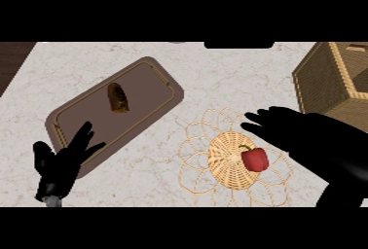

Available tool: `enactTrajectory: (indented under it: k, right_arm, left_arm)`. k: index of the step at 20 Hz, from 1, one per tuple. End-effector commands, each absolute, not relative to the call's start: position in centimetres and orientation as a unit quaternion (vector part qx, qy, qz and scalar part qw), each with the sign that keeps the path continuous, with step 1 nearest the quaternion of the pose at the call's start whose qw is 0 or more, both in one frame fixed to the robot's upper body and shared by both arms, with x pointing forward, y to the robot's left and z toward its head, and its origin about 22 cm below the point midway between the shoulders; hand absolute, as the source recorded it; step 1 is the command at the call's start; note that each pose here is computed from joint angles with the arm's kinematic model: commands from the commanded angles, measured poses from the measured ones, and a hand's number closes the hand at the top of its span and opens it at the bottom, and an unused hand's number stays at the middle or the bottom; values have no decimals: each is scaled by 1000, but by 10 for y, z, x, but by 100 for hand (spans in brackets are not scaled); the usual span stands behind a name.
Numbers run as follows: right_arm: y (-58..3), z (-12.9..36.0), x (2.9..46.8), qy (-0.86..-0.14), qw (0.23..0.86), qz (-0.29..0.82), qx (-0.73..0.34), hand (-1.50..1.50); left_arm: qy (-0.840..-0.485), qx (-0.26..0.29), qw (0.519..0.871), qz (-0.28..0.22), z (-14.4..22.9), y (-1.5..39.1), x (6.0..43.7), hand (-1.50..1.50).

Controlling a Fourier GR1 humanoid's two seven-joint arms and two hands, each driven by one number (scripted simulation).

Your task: Pick the bell pepper from the placemat and place it in the basket

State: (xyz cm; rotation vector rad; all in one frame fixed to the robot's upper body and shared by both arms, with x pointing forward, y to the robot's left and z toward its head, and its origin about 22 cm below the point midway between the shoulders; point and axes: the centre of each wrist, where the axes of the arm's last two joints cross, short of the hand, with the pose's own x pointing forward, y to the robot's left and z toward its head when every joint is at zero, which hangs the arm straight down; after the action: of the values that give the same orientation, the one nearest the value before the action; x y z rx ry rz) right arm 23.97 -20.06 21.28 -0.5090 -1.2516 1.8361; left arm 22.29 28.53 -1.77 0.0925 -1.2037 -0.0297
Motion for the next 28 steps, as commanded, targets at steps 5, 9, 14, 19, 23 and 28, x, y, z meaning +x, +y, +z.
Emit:
enactTrajectory:
  k: [5, 9, 14, 19, 23, 28]
  right_arm:
    - [-191, 171, 261, -485, 425, 734, -212, -150]
    - [-201, 152, 242, -507, 417, 727, -200, -150]
    - [-210, 147, 257, -500, 414, 733, -205, -150]
    - [-196, 116, 255, -516, 414, 725, -194, -150]
    - [-186, 100, 258, -505, 413, 732, -197, -150]
    - [-182, 88, 255, -493, 410, 736, -215, -150]
  left_arm:
    - [-490, 66, 869, -24, -41, 293, 200, 0]
    - [-489, 81, 869, -11, -41, 298, 201, 0]
    - [-486, 69, 871, -22, -57, 290, 185, 0]
    - [-487, 76, 870, -16, -52, 282, 209, 0]
    - [-485, 62, 872, -19, -58, 282, 194, 0]
    - [-481, 74, 873, -15, -52, 293, 198, 0]
